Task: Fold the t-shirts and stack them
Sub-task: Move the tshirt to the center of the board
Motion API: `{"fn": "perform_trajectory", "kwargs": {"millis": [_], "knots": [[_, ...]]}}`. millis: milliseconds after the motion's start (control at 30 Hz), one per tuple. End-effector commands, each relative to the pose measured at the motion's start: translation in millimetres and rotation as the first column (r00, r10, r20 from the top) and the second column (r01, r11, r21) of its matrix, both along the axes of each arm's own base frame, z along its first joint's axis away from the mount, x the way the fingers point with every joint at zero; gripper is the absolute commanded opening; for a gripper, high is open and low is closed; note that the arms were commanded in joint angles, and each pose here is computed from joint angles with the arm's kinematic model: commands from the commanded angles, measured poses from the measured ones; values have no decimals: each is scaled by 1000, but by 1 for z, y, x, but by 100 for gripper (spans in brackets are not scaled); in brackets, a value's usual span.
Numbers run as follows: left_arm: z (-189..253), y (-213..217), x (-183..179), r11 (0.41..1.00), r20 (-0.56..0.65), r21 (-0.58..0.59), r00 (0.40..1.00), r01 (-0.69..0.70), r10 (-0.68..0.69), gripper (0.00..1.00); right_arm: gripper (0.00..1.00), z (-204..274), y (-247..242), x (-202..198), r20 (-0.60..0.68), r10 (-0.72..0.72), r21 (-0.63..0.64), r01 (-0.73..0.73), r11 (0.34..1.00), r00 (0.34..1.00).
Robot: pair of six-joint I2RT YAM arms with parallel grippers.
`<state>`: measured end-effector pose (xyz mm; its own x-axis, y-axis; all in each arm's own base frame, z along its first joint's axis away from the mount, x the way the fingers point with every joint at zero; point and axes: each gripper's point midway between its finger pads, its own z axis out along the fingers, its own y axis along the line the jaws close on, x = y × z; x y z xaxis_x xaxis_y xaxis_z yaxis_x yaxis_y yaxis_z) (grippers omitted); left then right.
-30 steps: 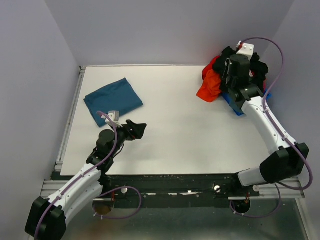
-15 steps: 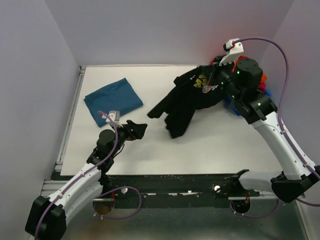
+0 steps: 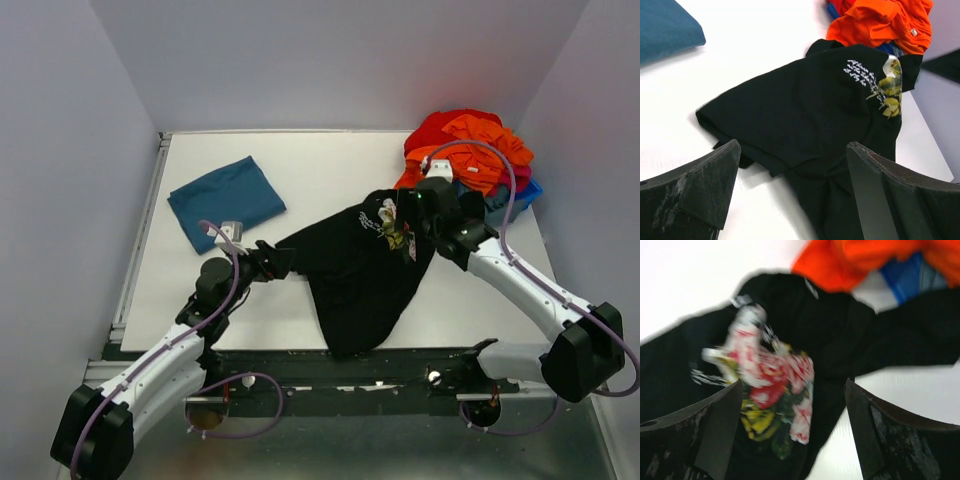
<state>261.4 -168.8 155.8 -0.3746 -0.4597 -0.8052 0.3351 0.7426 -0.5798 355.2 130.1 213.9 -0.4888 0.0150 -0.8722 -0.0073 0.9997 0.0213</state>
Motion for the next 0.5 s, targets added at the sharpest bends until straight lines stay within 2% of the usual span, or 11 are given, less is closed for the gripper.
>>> {"fn": "perform_trajectory", "kwargs": {"millis": [0, 100, 200, 300, 433, 467], "knots": [[-2, -3, 0, 1000, -3, 7, 1000, 11, -11, 97, 89, -12, -14, -9, 72, -76, 59, 72, 996, 994], [-10, 1, 7, 999, -45, 45, 999, -20, 22, 96, 87, -32, -18, -11, 78, -93, 62, 89, 994, 993], [-24, 17, 15, 988, -111, 95, 985, -121, 131, 94, 86, -44, -22, -12, 91, -123, 78, 116, 990, 988], [-30, 23, 18, 981, -150, 94, 972, -170, 183, 92, 86, -50, -25, -14, 116, -152, 110, 139, 984, 982], [-41, 52, 28, 926, -219, 198, 906, -322, 362, 91, 85, -54, -26, -18, 166, -157, 164, 130, 978, 973], [-40, 54, 32, 921, -223, 209, 901, -329, 372, 91, 85, -54, -29, -19, 170, -169, 167, 140, 976, 971]]}}
